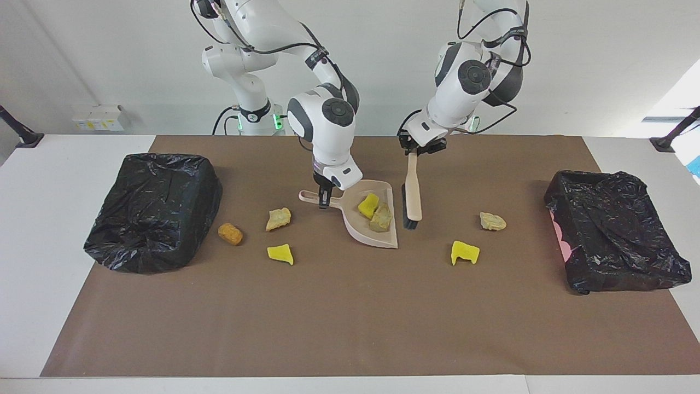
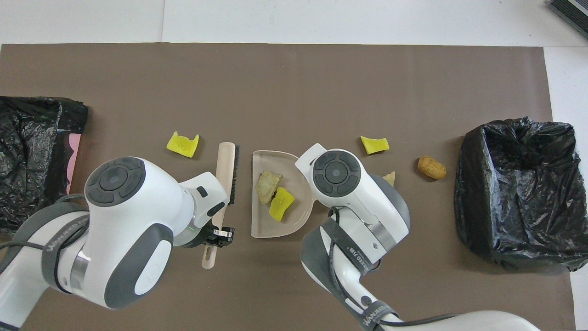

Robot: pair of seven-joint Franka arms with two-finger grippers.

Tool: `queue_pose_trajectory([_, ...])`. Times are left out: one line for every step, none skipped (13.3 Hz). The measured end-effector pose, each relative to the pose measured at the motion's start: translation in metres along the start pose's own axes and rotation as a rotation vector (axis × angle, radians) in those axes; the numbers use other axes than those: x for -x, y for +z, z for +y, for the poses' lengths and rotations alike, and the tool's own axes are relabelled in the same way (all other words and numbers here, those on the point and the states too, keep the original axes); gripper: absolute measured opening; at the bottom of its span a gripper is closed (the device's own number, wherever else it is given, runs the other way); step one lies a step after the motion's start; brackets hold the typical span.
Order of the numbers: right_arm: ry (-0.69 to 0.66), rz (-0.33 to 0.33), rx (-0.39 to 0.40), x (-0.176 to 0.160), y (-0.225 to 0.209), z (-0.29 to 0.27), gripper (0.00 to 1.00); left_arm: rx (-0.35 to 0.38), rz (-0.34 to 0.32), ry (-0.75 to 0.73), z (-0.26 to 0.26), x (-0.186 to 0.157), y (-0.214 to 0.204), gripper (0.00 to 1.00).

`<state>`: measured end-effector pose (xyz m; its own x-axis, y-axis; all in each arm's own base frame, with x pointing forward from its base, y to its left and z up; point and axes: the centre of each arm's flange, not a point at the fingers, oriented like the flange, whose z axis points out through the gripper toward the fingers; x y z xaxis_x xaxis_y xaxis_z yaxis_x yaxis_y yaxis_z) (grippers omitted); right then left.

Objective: Sweep and dump trash in bin
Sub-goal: 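Sweep the paper and sponge bits toward the dustpan with the left gripper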

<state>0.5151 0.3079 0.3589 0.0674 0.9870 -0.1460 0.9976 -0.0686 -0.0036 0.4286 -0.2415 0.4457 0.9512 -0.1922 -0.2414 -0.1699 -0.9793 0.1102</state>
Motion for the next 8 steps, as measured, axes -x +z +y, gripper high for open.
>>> queue_pose_trajectory([0.0,0.001,0.001,0.0,-0.001,0.0,0.32,-0.033,0.005,-0.013,-0.015,-0.003,-0.002,0.26])
queue_pose_trajectory([-0.001,0.002,0.002,-0.001,-0.001,0.0,0.32,-0.043,0.01,-0.04,-0.032,-0.008,-0.005,0.26])
queue_pose_trajectory([-0.001,0.002,0.003,-0.001,-0.002,0.0,0.32,-0.049,0.014,-0.071,-0.052,-0.011,-0.008,0.26])
queue_pose_trajectory([-0.001,0.002,0.003,-0.002,-0.002,0.0,0.32,-0.066,0.018,-0.102,-0.074,-0.015,-0.011,0.26])
queue_pose_trajectory([-0.001,0.002,0.003,-0.002,-0.002,0.0,0.32,-0.078,0.019,-0.139,-0.099,-0.018,-0.013,0.26])
queue_pose_trajectory([-0.001,0.002,0.003,-0.002,-0.002,0.0,0.32,-0.077,0.02,-0.177,-0.122,-0.019,-0.015,0.26])
queue_pose_trajectory([0.0,0.002,0.003,-0.002,-0.002,0.0,0.32,-0.084,0.019,-0.212,-0.146,-0.02,-0.016,0.26])
queue_pose_trajectory([0.0,0.002,0.003,-0.002,-0.002,0.0,0.32,-0.1,0.012,-0.239,-0.165,-0.018,-0.014,0.26])
